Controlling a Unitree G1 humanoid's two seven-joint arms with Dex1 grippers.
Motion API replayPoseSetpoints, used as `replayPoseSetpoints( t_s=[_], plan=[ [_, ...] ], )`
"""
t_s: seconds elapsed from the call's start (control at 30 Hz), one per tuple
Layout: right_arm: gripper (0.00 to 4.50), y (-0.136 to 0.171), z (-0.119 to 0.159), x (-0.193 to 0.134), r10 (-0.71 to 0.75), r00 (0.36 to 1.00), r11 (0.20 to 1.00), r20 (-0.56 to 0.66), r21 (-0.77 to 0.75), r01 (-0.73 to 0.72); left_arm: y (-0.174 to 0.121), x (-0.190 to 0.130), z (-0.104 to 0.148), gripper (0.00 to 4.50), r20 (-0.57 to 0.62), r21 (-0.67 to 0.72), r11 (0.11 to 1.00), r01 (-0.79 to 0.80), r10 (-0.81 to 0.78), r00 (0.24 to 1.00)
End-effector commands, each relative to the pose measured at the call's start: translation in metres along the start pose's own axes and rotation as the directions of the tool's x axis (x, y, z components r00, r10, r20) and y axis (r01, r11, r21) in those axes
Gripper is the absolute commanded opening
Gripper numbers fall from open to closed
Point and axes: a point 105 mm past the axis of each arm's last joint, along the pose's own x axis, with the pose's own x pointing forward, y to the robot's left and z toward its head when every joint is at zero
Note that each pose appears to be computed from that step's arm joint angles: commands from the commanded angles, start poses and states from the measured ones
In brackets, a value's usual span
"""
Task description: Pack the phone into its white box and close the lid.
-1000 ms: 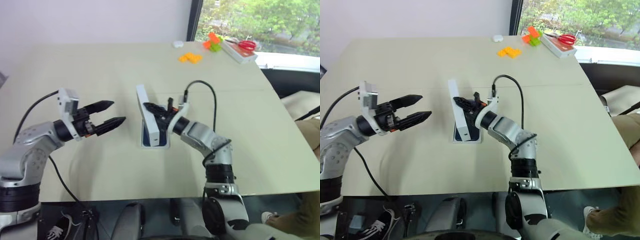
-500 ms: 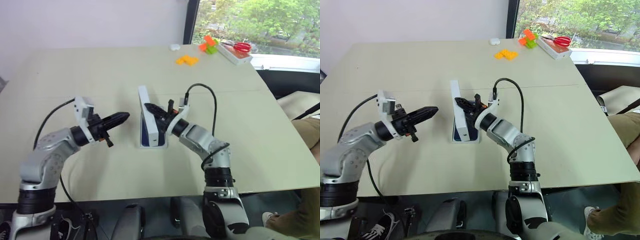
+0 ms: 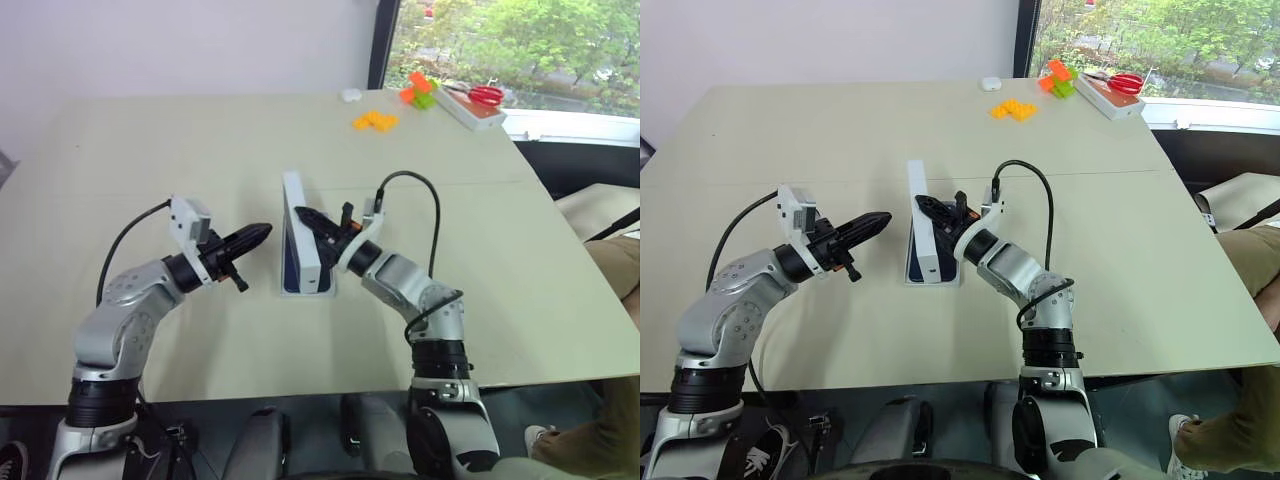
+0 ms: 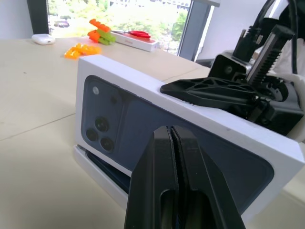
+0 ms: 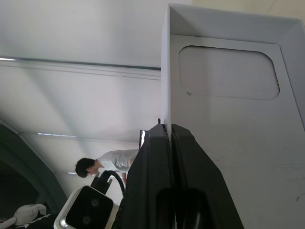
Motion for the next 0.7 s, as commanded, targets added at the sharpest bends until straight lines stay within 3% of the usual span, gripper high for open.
replayPoseSetpoints(
  t_s=[0.03,0.2,0.7],
  plan=[
    [1.4,-0.03,-0.008,-0.008,-0.105,0.994,0.993,-0.028,0.047,0.106,-0.005,0.008,0.005,0.0,0.032,0.031,1.0,0.005,-0.006,0.999],
    [3.96,-0.033,-0.002,-0.009,-0.14,0.99,0.99,-0.009,-0.004,0.14,-0.007,0.016,-0.001,0.0,0.043,0.004,1.0,-0.003,0.003,0.999],
    [3.96,-0.042,0.029,-0.026,-0.188,0.981,0.975,0.053,-0.11,0.193,-0.006,0.021,0.001,0.0,0.068,-0.007,1.0,-0.008,0.008,0.998]
  ],
)
